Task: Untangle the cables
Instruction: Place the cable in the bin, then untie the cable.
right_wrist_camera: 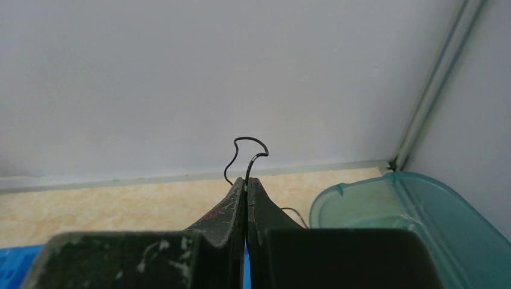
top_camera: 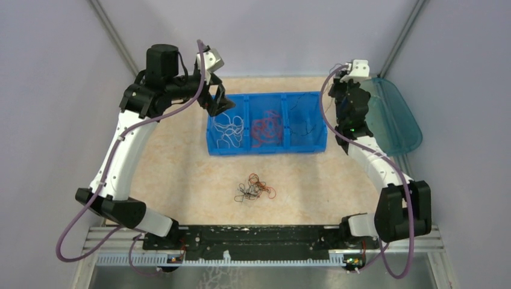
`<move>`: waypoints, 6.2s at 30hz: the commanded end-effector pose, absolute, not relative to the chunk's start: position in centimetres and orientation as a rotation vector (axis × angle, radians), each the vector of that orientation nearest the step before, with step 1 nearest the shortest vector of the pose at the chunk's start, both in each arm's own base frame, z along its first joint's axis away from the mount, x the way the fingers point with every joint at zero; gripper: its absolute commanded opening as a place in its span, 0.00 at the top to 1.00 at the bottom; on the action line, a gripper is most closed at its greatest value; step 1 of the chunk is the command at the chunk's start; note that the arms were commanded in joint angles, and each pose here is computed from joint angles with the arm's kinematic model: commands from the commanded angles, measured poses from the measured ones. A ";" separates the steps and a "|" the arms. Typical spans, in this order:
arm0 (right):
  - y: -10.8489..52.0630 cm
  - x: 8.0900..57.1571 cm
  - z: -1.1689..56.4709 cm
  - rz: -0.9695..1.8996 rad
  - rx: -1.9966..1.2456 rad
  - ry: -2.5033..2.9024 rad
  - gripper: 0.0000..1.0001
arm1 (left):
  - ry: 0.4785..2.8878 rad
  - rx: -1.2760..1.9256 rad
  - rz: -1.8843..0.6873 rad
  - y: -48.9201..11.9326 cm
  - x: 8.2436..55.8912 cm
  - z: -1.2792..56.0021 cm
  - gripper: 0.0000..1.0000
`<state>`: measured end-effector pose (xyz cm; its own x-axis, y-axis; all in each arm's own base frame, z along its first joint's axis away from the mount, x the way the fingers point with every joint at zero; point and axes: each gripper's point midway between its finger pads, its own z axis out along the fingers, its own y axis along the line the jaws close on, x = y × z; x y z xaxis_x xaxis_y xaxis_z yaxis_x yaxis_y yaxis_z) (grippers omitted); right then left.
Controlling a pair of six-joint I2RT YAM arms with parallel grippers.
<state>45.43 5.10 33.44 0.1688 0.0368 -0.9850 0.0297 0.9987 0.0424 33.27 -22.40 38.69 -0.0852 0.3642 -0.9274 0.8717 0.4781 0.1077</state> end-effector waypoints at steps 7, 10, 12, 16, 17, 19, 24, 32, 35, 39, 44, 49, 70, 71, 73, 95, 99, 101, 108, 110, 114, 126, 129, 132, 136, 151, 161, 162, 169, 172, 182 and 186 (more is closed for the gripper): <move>3.8 44.7 35.6 0.011 0.080 1.361 1.00 | 1.635 1.043 -0.597 -22.1 32.7 40.2 0.00; 5.7 44.9 34.6 0.028 0.032 1.388 1.00 | 1.636 1.044 -0.593 -22.0 32.7 40.1 0.00; 7.7 44.9 34.1 0.050 -0.009 1.398 1.00 | 1.636 1.047 -0.586 -22.0 32.8 40.0 0.00; 11.5 44.7 33.4 0.098 -0.105 1.401 1.00 | 1.632 1.050 -0.580 -21.9 32.8 40.1 0.00; 12.5 44.7 33.0 0.111 -0.127 1.409 1.00 | 1.629 1.051 -0.578 -21.9 32.9 40.1 0.00; 14.0 44.7 32.5 0.147 -0.166 1.419 1.00 | 1.620 1.052 -0.576 -21.9 32.8 40.3 0.00; 15.7 45.0 30.3 0.202 -0.164 1.470 1.00 | 1.613 1.053 -0.570 -21.8 32.7 40.5 0.00; 17.1 45.5 23.9 0.317 -0.092 1.621 1.00 | 1.606 1.053 -0.571 -21.8 32.4 40.7 0.00; 17.5 45.5 20.9 0.346 -0.079 1.692 1.00 | 1.599 1.055 -0.566 -21.7 32.3 40.9 0.00; 17.8 45.1 17.4 0.375 -0.054 1.774 1.00 | 1.594 1.056 -0.563 -21.6 32.1 41.0 0.00; 18.1 44.7 14.0 0.373 -0.038 1.848 1.00 | 1.560 1.052 -0.555 -21.7 32.4 41.8 0.00; 18.4 45.1 10.9 0.365 -0.017 1.923 1.00 | 1.553 1.050 -0.551 -21.7 32.3 41.9 0.00; 17.6 44.9 25.2 0.383 -0.078 1.755 0.45 | 1.539 1.061 -0.566 -21.8 31.9 41.9 0.00; 17.1 44.6 25.9 0.389 -0.070 1.744 0.44 | 1.540 1.062 -0.571 -21.9 31.8 41.8 0.00; 16.0 44.0 26.7 0.400 -0.030 1.725 0.43 | 1.538 1.061 -0.569 -21.8 31.8 41.8 0.00; 6.3 40.7 19.8 0.506 0.377 1.804 0.43 | 1.524 1.064 -0.597 -22.2 31.5 42.0 0.00; 5.9 41.1 19.4 0.500 0.440 1.803 0.44 | 1.522 1.064 -0.594 -22.1 31.4 42.1 0.00; 5.7 41.5 19.3 0.496 0.460 1.805 0.44 | 1.520 1.063 -0.591 -22.1 31.4 42.1 0.00; 5.3 43.1 17.6 0.481 0.516 1.860 0.44 | 1.513 1.062 -0.584 -22.0 31.4 42.3 0.00; 5.2 43.4 17.0 0.480 0.530 1.870 0.44 | 1.510 1.062 -0.582 -22.0 31.4 42.3 0.00; 4.9 44.3 17.1 0.476 0.543 1.823 0.51 | 1.513 1.059 -0.585 -22.1 31.5 42.3 0.00; 5.1 47.0 20.5 0.481 0.442 1.695 0.96 | 1.519 1.051 -0.570 -21.9 31.8 42.3 0.00; 5.3 47.2 21.4 0.487 0.402 1.678 1.00 | 1.517 1.048 -0.572 -22.0 31.8 42.5 0.00; 6.5 47.2 22.5 0.510 0.342 1.669 1.00 | 1.518 1.045 -0.573 -22.0 31.8 42.5 0.00; 10.3 46.9 22.5 0.519 0.204 1.714 1.00 | 1.515 1.041 -0.575 -22.0 31.8 42.8 0.00; 17.2 48.6 13.3 0.435 0.027 2.013 0.76 | 1.532 1.066 -0.568 -21.7 31.4 42.0 0.00; 16.8 44.7 23.4 0.479 -0.062 1.908 0.27 | 1.543 1.072 -0.568 -21.5 30.9 41.4 0.00; 16.8 43.7 23.6 0.478 -0.075 1.915 0.25 | 1.544 1.071 -0.568 -21.5 30.9 41.4 0.00; 16.2 37.4 22.7 0.507 -0.117 1.962 0.01 | 1.559 1.098 -0.592 -21.5 30.1 39.8 0.00; 17.6 34.7 22.4 0.542 -0.205 1.974 0.01 | 1.574 1.149 -0.606 -21.4 29.3 37.0 0.00; 28.1 23.3 16.9 0.817 -0.764 1.886 0.09 | 1.661 1.236 -0.566 -19.3 26.8 27.9 0.00; 32.1 19.9 13.6 0.820 -0.949 1.899 0.21 | 1.708 1.276 -0.524 -18.0 26.3 25.0 0.00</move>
